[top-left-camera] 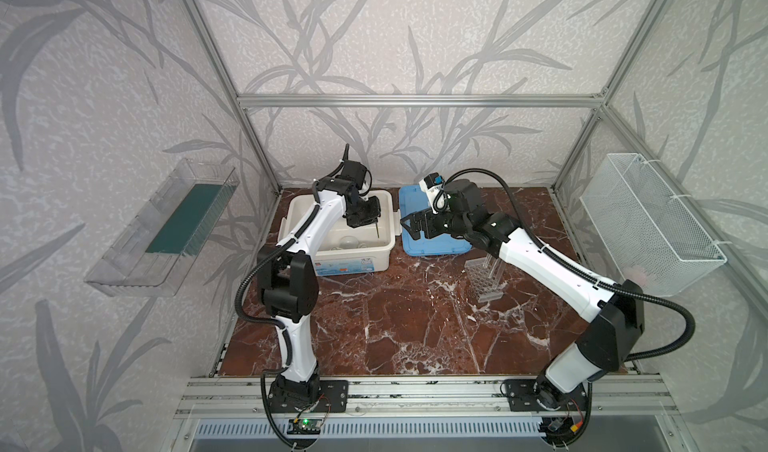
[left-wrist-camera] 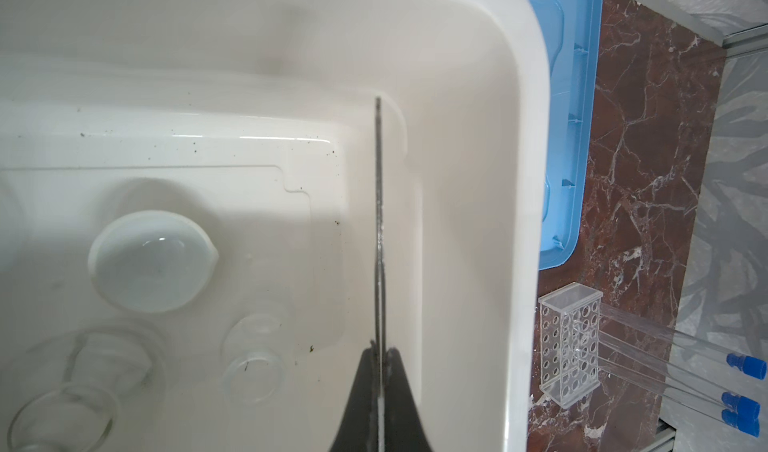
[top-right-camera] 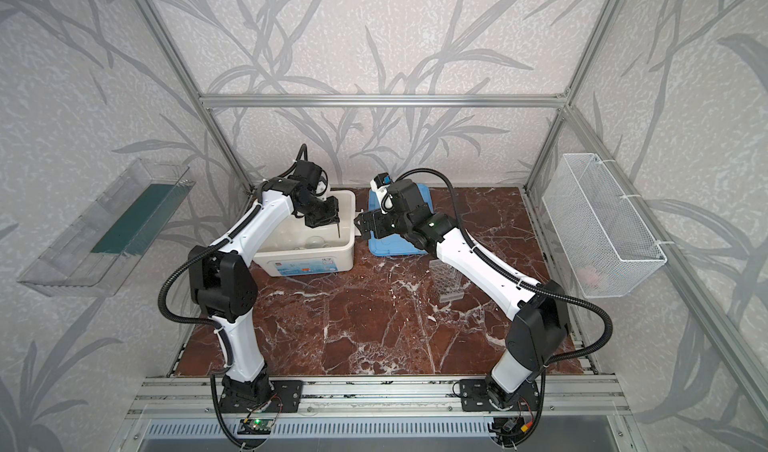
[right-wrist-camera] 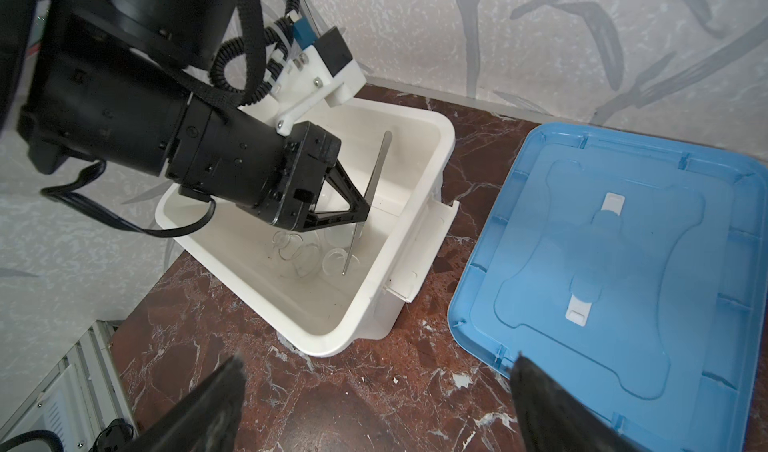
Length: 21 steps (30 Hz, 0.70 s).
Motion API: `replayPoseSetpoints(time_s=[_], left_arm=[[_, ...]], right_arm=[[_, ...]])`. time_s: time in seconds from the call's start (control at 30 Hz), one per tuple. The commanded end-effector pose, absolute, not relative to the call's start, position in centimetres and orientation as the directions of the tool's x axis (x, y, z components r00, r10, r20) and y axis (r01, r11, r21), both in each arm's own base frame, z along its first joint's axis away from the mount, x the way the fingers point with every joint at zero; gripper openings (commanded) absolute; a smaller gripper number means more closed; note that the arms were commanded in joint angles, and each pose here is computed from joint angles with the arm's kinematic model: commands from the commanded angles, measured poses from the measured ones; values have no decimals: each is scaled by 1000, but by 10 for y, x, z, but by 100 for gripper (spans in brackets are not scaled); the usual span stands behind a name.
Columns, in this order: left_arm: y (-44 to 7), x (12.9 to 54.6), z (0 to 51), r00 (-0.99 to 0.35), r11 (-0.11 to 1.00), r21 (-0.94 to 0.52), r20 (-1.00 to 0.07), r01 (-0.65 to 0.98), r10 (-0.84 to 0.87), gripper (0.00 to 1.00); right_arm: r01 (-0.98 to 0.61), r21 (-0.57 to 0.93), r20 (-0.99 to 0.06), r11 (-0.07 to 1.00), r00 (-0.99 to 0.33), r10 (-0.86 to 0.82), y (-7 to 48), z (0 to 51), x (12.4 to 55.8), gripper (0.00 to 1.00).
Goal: Organize the chemistry lab equipment
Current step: 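Lift tweezers over the tub with left gripper while right gripper nears the lid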
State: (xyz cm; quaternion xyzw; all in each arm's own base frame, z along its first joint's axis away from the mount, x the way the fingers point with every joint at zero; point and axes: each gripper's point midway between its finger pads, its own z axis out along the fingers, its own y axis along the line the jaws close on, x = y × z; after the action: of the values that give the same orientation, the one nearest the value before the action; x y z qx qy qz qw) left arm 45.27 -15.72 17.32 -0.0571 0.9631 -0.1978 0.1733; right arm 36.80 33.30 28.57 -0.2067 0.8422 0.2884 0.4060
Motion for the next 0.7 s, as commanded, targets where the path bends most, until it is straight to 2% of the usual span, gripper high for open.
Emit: replayPoseSetpoints(time_s=[0.0,0.27,0.67], left_arm=[[-161,455,174,-936,917,-399,-326,6,-136,0],[-166,452,116,-960,910,-414,-253,-7,-123,0],[-170,449,71,-975,907,-421,-190,-25,-115,0]], right_arm=[[-588,329,-806,738,-582,-104,337,291,368,97],[-578,320,-803,751,-586,-110,334,282,369,97],[-573,296,-799,764,-586,-131,327,272,370,97]])
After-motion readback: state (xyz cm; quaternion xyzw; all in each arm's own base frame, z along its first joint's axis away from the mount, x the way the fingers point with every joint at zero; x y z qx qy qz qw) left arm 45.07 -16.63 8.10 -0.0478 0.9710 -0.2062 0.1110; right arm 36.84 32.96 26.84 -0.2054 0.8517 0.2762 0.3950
